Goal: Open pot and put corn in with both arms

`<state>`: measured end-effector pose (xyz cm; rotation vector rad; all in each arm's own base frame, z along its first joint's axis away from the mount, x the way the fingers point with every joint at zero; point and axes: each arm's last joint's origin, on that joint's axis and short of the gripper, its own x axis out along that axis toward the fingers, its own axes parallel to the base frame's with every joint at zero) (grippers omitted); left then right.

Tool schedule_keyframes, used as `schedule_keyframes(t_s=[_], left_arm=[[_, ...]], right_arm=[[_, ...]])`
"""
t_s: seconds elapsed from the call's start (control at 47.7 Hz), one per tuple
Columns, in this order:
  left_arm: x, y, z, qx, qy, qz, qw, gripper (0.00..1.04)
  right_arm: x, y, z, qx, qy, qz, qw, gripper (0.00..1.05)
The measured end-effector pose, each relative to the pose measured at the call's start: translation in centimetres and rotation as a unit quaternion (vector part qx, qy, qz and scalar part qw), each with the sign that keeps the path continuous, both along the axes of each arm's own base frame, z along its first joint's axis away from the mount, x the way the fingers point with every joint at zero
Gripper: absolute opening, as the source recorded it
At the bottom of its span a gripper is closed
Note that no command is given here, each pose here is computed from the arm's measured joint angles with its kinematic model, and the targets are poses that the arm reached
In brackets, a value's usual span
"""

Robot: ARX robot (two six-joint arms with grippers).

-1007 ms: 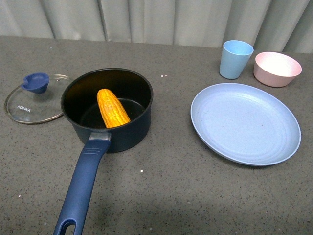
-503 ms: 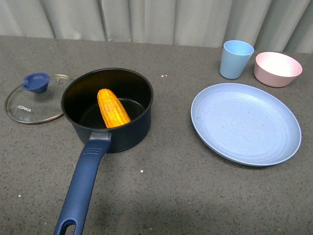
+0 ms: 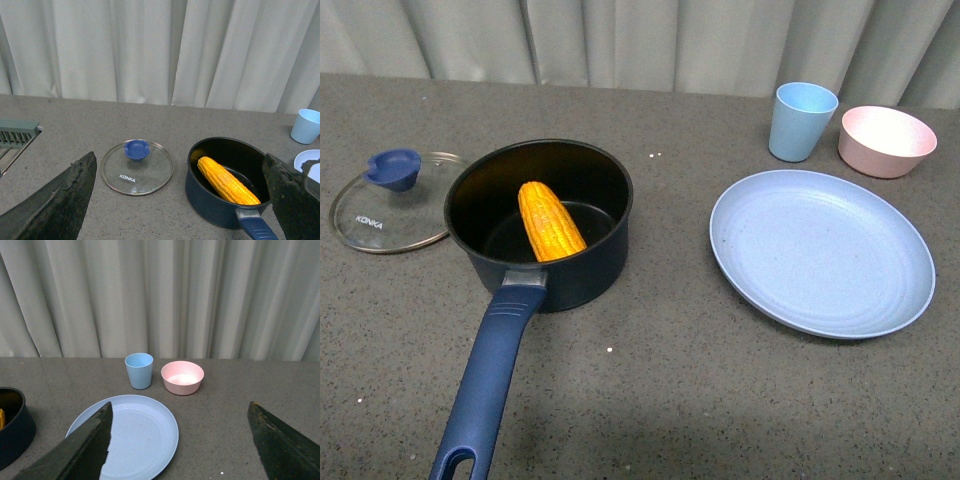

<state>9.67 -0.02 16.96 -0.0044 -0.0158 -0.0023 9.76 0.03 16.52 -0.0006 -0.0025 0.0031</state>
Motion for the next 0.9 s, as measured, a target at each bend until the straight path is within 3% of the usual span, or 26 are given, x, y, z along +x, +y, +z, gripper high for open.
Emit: schedule_keyframes(t_s=[0.084, 0.902], left_arm=[[0.0, 0.0, 0.0, 0.0, 0.0, 0.0, 1.0, 0.98], [0.0, 0.0, 0.0, 0.0, 0.0, 0.0, 1.0, 0.98]], right_arm=[[0.0, 0.0, 0.0, 0.0, 0.0, 0.0, 1.0, 0.97], [0.0, 0.0, 0.0, 0.0, 0.0, 0.0, 1.0, 0.96]])
